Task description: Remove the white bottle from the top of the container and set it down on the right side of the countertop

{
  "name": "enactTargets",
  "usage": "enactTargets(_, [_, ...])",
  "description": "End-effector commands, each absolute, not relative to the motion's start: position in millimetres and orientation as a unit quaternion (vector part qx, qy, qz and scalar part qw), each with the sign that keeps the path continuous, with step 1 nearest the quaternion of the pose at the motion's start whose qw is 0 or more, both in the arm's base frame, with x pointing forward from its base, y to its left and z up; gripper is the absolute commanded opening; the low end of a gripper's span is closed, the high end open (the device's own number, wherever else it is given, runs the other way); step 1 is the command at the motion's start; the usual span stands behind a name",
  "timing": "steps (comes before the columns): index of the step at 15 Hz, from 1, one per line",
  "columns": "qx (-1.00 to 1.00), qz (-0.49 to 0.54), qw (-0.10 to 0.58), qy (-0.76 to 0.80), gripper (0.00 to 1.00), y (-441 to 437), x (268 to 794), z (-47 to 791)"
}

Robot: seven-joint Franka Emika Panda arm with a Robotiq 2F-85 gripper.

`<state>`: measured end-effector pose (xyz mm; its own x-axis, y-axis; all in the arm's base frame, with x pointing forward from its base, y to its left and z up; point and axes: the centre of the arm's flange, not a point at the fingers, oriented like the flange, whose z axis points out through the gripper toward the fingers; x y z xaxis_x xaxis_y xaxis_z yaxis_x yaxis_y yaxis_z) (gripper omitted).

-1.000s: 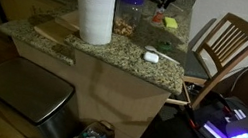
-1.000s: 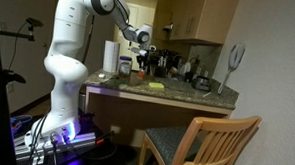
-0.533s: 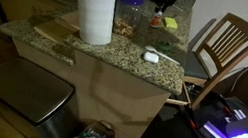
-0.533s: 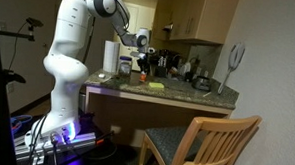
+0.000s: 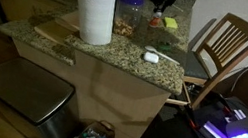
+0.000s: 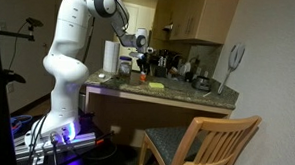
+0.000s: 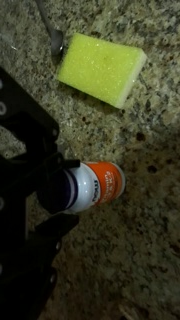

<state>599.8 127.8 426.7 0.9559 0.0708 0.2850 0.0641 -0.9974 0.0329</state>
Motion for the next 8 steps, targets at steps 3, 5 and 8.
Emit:
enactTargets(3, [0.990,0.137,-0.003,0.017,0.96,116,588,469])
enactTargets(5, [0.988,0.153,0.005,0.006,1.00,111,586,488])
enactTargets(8, [0.978,0.201,-0.049,0.008,1.00,85,557,559])
